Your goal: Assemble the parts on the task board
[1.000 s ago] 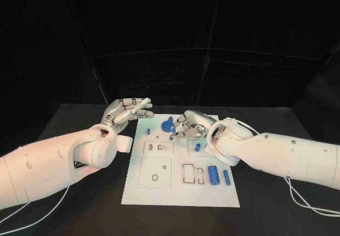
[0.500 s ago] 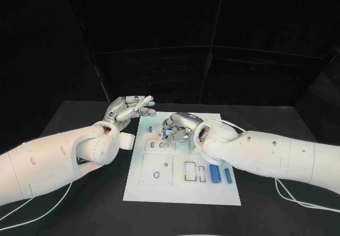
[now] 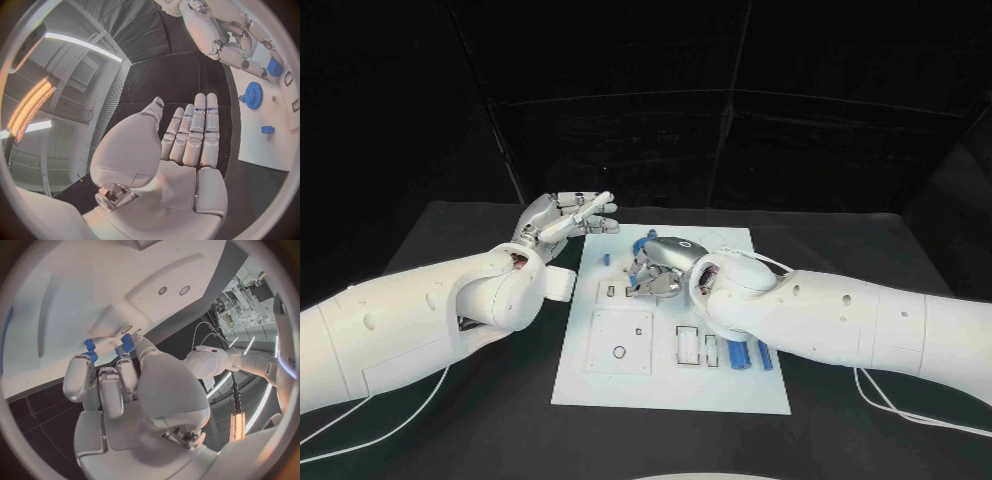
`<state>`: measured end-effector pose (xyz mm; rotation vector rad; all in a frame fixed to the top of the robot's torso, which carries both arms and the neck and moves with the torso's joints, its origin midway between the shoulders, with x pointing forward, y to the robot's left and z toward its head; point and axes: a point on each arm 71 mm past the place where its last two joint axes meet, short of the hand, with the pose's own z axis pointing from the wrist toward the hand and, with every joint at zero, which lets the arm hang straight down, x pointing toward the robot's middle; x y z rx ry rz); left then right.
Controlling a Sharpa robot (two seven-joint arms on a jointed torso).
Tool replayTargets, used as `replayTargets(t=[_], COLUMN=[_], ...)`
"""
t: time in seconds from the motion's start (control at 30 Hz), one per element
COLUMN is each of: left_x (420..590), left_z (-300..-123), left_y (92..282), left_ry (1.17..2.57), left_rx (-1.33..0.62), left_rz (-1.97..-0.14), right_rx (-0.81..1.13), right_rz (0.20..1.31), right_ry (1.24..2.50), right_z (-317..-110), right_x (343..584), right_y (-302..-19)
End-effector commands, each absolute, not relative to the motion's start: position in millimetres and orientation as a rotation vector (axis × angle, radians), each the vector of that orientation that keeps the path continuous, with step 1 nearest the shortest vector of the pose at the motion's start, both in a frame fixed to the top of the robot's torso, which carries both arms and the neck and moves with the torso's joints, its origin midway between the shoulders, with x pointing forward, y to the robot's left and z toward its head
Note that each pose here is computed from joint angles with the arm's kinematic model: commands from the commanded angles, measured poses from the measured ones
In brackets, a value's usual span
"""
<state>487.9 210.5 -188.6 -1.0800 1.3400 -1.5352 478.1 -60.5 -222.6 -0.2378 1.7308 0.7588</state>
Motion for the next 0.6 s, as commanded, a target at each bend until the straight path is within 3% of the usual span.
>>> replayTargets(t=[0.03, 0.6], left_x=[488.0, 488.5], left_z=[-187.0, -187.3], left_y=[209.0, 209.1], left_ry=[1.340, 1.340], left_rx=[-1.069, -1.070], left_rz=[-1.544, -1.544], right_rx=[-0.271, -0.279], right_rz=[0.739, 0.723], right_ry=[1.743, 1.770], right_z=[-225.8, -232.2], right_x=[476.8, 476.4], right_y=[-59.3, -61.0])
